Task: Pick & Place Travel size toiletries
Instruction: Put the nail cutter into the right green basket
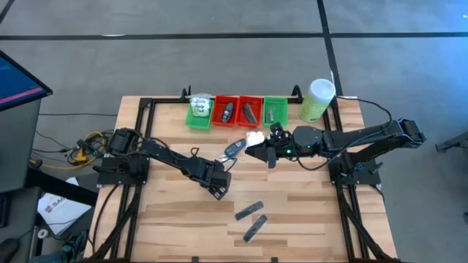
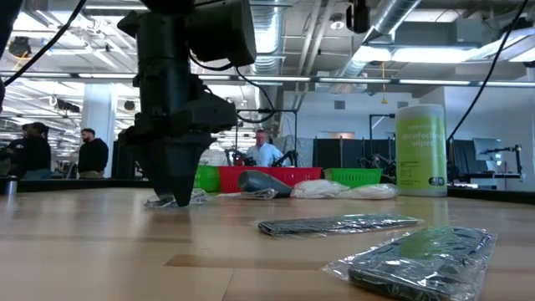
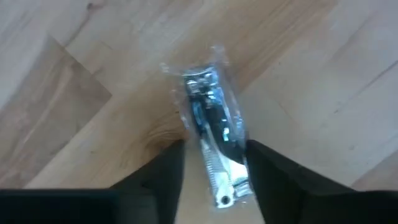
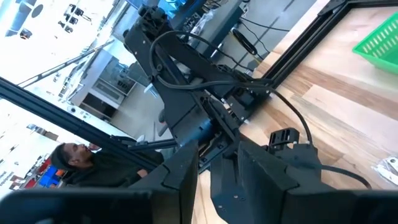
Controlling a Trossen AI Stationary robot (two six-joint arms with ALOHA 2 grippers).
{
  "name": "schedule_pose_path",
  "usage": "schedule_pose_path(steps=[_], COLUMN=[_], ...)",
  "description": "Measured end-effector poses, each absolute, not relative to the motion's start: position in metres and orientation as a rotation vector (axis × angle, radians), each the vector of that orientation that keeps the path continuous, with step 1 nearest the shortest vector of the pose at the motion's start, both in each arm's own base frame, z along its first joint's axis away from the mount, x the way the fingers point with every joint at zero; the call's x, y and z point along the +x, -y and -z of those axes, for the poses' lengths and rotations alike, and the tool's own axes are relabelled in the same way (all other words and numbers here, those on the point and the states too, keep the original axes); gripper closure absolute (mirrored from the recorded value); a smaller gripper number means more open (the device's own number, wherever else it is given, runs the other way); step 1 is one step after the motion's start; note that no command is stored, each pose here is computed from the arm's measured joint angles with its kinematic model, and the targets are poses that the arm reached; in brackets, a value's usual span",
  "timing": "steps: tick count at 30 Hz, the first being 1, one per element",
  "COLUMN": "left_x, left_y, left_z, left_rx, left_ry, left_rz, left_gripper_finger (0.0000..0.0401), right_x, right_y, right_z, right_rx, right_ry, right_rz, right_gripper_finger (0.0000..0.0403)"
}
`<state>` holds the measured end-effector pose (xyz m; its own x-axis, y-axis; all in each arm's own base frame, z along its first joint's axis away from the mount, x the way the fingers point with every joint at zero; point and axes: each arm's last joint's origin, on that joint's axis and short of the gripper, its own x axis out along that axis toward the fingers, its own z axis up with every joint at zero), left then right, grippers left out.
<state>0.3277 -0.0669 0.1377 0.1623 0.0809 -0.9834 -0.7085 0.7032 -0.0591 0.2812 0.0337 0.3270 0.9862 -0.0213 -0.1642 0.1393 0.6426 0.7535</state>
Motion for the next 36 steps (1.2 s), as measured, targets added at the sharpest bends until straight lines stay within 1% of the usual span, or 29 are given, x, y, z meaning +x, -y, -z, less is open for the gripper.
schedule_pose_path(steps=[5,7,15,18,23,32,36], left_x=[0.331,0.331,0.332,0.331,0.328,0.313,0.308], left_y=[0.068,0.068,0.069,0.069,0.067,0.051,0.046], left_z=[-0.139,-0.14,-0.14,-0.148,-0.182,-0.261,-0.291], left_rx=[-0.592,-0.59,-0.6,-0.6,-0.614,-0.668,-0.656], left_ry=[-1.282,-1.283,-1.274,-1.246,-1.094,-0.691,-0.531], left_rz=[-0.561,-0.542,-0.531,-0.522,-0.502,-0.481,-0.409], left_gripper_finger=[0.0337,0.0358,0.0358,0.0358,0.0358,0.0358,0.0358], right_x=[0.281,0.281,0.281,0.281,0.281,0.281,0.282], right_y=[-0.034,-0.034,-0.034,-0.034,-0.034,-0.031,-0.029], right_z=[-0.326,-0.326,-0.326,-0.326,-0.326,-0.327,-0.328], right_rx=[0.867,0.865,0.864,0.864,0.864,0.861,0.863], right_ry=[-0.152,-0.152,-0.152,-0.152,-0.152,-0.144,-0.131], right_rz=[0.094,0.094,0.094,0.094,0.094,0.102,0.104], right_gripper_finger=[0.0295,0.0295,0.0295,0.0295,0.0295,0.0295,0.0295])
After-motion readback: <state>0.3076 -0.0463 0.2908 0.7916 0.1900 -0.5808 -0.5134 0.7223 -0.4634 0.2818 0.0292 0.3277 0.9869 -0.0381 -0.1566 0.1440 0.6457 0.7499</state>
